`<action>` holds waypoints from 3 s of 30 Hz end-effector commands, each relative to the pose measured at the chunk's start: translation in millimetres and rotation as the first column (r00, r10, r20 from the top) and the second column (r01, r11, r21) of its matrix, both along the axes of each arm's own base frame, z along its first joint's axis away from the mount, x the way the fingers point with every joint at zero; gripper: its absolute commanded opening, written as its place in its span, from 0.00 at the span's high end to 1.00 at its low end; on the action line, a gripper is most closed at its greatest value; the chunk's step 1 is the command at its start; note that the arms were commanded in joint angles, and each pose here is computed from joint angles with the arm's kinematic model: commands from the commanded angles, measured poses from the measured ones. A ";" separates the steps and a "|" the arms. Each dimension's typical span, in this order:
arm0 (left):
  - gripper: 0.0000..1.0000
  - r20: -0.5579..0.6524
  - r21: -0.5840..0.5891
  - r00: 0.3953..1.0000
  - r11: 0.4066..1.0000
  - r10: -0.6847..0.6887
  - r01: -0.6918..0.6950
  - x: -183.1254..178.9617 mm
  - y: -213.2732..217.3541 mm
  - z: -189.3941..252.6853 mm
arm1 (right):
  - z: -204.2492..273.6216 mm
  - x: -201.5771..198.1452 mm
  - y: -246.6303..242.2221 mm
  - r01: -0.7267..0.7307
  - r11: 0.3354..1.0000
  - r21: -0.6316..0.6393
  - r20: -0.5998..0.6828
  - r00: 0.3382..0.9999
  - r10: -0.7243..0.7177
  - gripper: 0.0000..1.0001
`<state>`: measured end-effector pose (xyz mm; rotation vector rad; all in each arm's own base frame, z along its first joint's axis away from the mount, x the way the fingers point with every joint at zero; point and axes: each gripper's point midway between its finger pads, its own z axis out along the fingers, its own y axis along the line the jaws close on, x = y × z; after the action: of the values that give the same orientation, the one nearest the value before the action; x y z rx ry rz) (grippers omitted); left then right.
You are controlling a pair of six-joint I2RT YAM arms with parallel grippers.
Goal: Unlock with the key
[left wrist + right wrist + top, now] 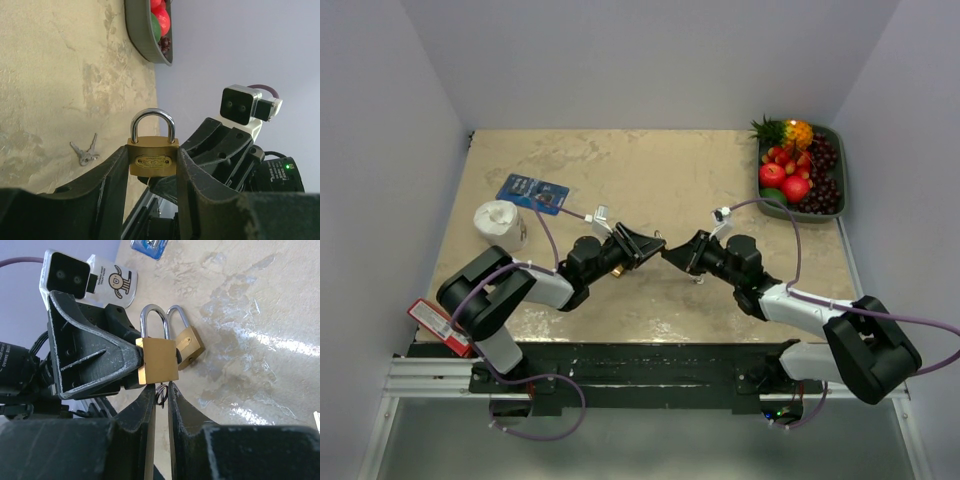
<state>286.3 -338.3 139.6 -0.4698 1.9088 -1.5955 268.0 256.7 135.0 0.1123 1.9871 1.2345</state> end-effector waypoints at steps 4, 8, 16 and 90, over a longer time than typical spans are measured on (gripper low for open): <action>1.00 0.210 -0.093 0.973 0.989 -0.095 0.116 -19.7 -10.0 56.7 | 32.2 6.4 0.9 0.005 0.994 0.113 0.063 0.998 -0.012 1.00; 1.00 0.219 -0.096 0.969 0.986 -0.114 0.138 -24.2 -10.5 56.4 | 35.8 6.9 0.7 0.002 0.992 0.123 0.070 0.998 -0.010 1.00; 1.00 0.240 -0.011 0.958 0.986 -0.156 0.164 -17.3 -18.6 55.5 | 32.8 12.7 -10.7 0.028 0.999 -0.043 0.125 0.992 -0.023 1.00; 1.00 0.402 0.426 0.532 0.667 -0.745 0.611 -39.0 40.9 47.5 | 91.2 -26.4 38.5 -0.638 0.755 -0.154 0.490 0.614 0.619 0.52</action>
<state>240.1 -298.6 181.0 0.9084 1.8944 -1.6552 250.8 295.7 214.6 -0.8587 1.6061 1.5225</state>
